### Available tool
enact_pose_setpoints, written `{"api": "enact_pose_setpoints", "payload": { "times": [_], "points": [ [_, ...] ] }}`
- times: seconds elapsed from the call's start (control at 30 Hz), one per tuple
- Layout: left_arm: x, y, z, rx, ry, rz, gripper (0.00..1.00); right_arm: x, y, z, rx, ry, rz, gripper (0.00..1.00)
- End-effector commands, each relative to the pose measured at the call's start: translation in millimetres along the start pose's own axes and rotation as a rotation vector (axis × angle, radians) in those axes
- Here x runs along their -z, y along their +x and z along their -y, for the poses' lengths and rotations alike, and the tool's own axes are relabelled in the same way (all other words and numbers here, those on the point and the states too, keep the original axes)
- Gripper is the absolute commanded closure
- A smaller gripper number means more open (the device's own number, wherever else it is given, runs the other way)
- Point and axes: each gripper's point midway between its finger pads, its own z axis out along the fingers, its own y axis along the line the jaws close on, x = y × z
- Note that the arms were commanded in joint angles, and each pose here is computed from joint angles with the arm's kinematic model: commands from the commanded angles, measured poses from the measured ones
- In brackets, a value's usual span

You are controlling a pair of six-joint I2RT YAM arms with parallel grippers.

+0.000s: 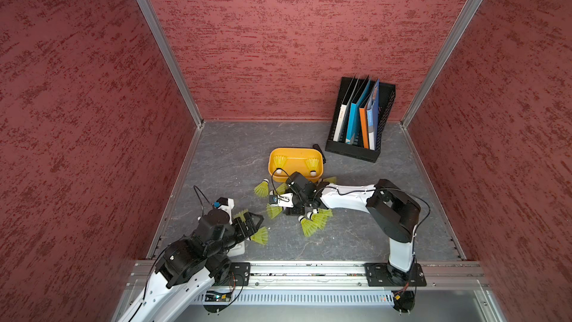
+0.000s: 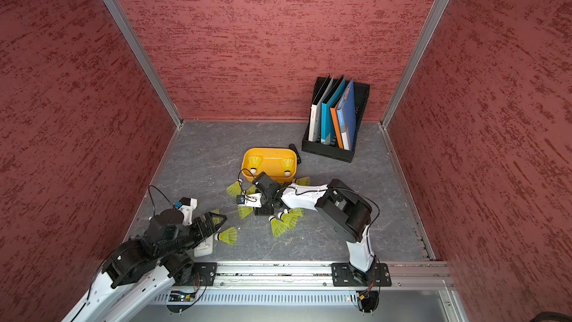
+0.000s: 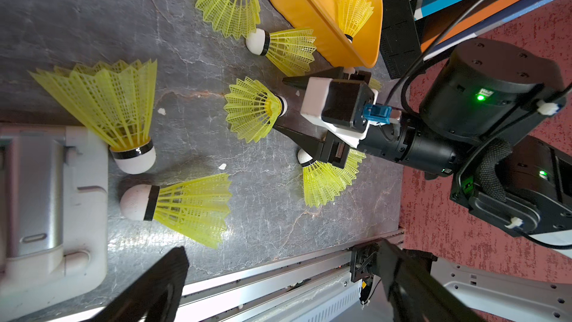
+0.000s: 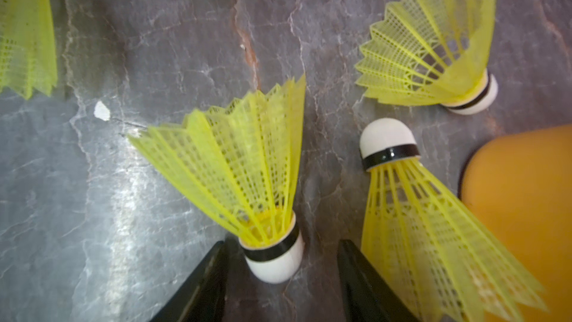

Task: Put the shuttlecocks into the storage box
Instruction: Pick up the shuttlecock at the center of the board.

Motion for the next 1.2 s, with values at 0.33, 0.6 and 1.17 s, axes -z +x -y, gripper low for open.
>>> {"api": "enact_pose_setpoints", "payload": {
  "times": [0.33,0.6,1.17],
  "points": [
    [5.9,-5.7,2.6,-0.015,-0.006,0.025,0.0,-0.6,-6.7,-11.9,0.006,-0.057,0.014,0.5],
    [3.3,-5.8,5.2,-0.01,0.009,0.024,0.0,0.0,-8.8,-13.0,-0.008,-0.058,0.012,0.52],
    [6.0,-4.9,5.3,-0.004,0.015,0.023,0.0,-13.6,-5.2,-6.1,-0.074,-0.043,-0.021,0.65]
  ]
}}
